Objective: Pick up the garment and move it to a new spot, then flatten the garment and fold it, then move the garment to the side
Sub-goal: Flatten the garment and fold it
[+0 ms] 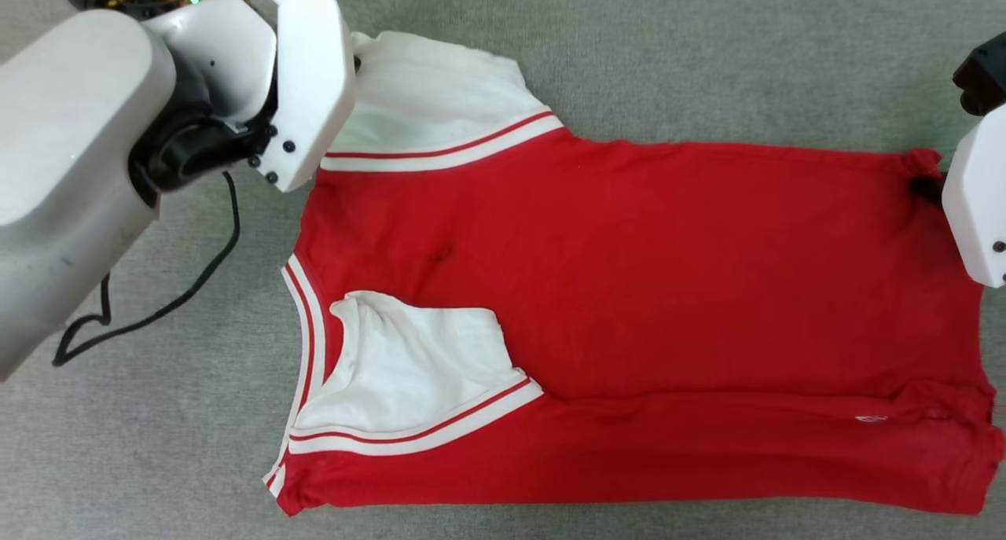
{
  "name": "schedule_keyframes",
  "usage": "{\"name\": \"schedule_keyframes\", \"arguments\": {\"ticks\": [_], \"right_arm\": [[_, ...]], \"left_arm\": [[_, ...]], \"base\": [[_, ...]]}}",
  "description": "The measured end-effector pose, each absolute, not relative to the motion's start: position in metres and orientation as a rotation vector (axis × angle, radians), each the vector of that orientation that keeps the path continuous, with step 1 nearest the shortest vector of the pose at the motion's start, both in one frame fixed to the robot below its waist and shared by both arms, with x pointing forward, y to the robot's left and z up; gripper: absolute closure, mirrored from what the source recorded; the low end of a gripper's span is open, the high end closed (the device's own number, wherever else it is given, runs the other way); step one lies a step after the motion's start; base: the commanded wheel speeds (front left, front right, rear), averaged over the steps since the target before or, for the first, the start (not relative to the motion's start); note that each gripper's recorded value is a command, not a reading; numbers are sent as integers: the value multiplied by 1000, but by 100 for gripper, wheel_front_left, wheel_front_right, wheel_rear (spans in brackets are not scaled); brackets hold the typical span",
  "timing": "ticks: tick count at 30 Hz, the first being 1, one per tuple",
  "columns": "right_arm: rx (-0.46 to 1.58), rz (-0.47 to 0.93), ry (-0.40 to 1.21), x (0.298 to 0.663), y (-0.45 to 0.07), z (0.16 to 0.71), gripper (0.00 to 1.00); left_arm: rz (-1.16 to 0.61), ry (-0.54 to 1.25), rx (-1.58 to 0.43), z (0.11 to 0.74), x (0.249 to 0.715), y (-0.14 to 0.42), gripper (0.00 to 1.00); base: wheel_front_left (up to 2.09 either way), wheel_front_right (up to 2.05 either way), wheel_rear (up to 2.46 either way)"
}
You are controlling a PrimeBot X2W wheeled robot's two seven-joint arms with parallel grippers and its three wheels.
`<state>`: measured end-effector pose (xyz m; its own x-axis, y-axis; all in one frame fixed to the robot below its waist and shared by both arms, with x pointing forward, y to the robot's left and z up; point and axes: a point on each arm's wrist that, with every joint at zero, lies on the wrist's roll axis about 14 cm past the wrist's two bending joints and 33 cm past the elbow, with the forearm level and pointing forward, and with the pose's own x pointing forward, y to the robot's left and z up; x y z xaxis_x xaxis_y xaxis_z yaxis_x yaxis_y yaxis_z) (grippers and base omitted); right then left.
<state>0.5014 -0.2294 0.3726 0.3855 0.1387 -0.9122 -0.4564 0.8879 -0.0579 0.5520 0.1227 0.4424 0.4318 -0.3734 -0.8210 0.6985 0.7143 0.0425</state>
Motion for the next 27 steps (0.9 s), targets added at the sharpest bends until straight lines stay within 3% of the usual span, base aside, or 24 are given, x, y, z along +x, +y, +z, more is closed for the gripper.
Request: {"name": "schedule_keyframes", "arguments": {"ticks": [8,14,27], "right_arm": [[-321,407,934,503,-224,414,100],[-302,425,832,483,-224,439,100],[-265,467,819,413,-221,440,100]], "left_arm": [[-700,825,395,477,535,120,100],[-704,795,385,496,504,127,100],[-738,907,375,474,406,143,100]], "base": [[0,0,0],[0,0,0],[0,0,0]]}}
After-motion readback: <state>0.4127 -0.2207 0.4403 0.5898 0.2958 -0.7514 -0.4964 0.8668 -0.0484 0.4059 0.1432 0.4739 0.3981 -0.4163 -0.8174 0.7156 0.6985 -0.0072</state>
